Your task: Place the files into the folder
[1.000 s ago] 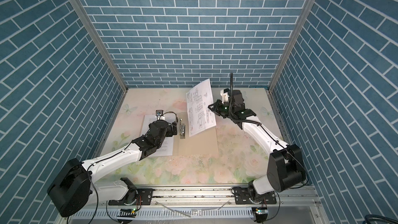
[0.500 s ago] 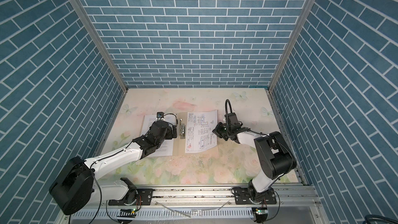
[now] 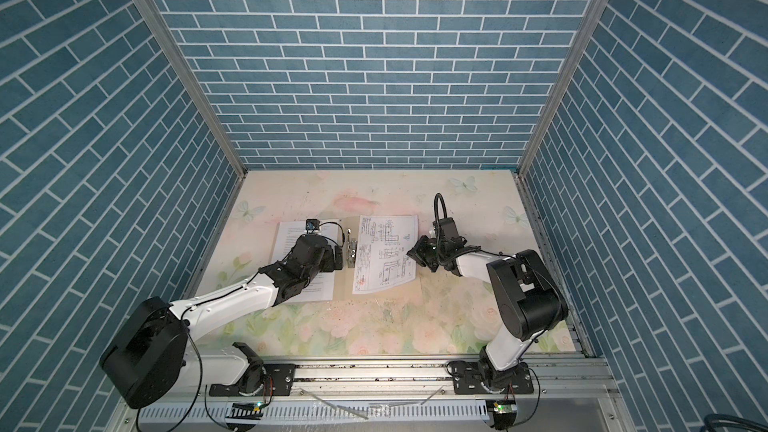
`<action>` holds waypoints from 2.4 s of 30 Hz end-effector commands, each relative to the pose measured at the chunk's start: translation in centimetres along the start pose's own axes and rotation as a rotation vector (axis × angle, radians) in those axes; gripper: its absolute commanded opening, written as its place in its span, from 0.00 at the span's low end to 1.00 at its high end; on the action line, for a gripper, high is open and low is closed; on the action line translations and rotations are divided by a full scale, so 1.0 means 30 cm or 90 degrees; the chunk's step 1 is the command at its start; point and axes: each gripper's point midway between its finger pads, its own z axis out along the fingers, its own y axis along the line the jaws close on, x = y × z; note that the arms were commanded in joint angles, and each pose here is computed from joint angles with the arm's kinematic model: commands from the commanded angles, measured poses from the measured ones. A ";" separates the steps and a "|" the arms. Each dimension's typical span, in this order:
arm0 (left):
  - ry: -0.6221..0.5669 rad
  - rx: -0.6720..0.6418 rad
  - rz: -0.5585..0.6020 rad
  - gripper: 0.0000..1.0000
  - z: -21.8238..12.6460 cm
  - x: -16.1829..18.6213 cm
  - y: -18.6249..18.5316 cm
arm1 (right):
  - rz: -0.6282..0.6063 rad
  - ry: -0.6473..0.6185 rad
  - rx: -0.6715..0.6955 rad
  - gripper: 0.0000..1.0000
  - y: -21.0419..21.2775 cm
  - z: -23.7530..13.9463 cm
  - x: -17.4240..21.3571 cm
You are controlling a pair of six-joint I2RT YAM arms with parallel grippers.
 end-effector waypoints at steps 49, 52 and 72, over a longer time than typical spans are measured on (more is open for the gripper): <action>0.021 0.021 0.001 1.00 0.023 0.055 -0.003 | -0.053 0.030 -0.026 0.00 0.034 0.020 0.049; 0.021 0.019 0.001 1.00 0.022 0.057 -0.001 | -0.054 0.023 -0.020 0.05 0.031 0.015 0.043; 0.036 0.186 -0.019 1.00 0.050 0.038 -0.146 | -0.136 -0.023 0.127 0.63 -0.052 -0.068 0.002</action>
